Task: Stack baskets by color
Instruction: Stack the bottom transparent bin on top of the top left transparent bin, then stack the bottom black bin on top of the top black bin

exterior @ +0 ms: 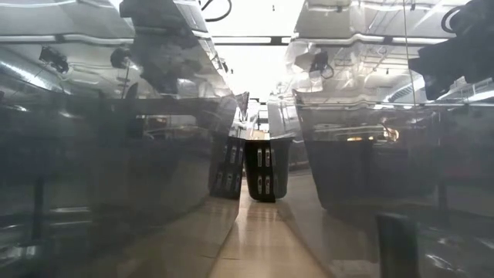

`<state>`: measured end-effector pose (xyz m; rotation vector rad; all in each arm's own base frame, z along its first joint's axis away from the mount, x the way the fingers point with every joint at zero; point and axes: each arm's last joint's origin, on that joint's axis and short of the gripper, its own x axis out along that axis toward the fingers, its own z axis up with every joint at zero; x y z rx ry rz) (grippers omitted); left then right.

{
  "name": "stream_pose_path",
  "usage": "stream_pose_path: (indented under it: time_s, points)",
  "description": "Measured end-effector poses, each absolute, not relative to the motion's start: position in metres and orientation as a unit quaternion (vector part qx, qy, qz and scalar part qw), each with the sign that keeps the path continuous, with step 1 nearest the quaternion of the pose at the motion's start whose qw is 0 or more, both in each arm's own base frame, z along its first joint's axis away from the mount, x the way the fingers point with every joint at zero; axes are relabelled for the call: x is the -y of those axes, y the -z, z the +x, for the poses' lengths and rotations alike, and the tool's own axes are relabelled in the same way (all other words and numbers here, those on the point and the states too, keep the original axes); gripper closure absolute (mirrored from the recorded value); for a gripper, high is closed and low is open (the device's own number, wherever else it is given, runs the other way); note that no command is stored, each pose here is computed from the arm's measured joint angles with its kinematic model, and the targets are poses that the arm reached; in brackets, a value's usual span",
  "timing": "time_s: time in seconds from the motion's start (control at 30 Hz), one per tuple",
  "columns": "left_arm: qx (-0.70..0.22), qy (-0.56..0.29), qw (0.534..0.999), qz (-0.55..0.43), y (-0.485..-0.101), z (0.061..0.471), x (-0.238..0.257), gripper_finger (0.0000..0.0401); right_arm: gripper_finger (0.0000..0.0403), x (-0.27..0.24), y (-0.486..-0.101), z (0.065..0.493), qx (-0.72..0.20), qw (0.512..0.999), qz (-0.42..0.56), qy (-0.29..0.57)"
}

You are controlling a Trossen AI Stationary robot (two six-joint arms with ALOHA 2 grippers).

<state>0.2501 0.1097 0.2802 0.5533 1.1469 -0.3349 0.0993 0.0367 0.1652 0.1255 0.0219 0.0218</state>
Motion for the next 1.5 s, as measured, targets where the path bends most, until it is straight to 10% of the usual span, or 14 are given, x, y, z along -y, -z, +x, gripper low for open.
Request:
stream_pose_path:
  time_s: [0.53,1.17,1.5]
  points:
    - [-0.531,0.123,0.821,0.171,-0.281,0.251,-0.108,0.0364,0.0283,-0.037,-0.165,0.099,-0.011,0.998,0.063,-0.011]
    - [-0.49,0.022,0.866,0.092,-0.3,0.248,-0.106,0.0182,0.0283,-0.037,-0.165,0.099,-0.011,0.998,0.063,-0.011]
    - [-0.444,0.008,0.895,-0.035,-0.296,0.282,-0.068,0.0186,0.0283,-0.037,-0.165,0.099,-0.01,0.998,0.063,-0.011]
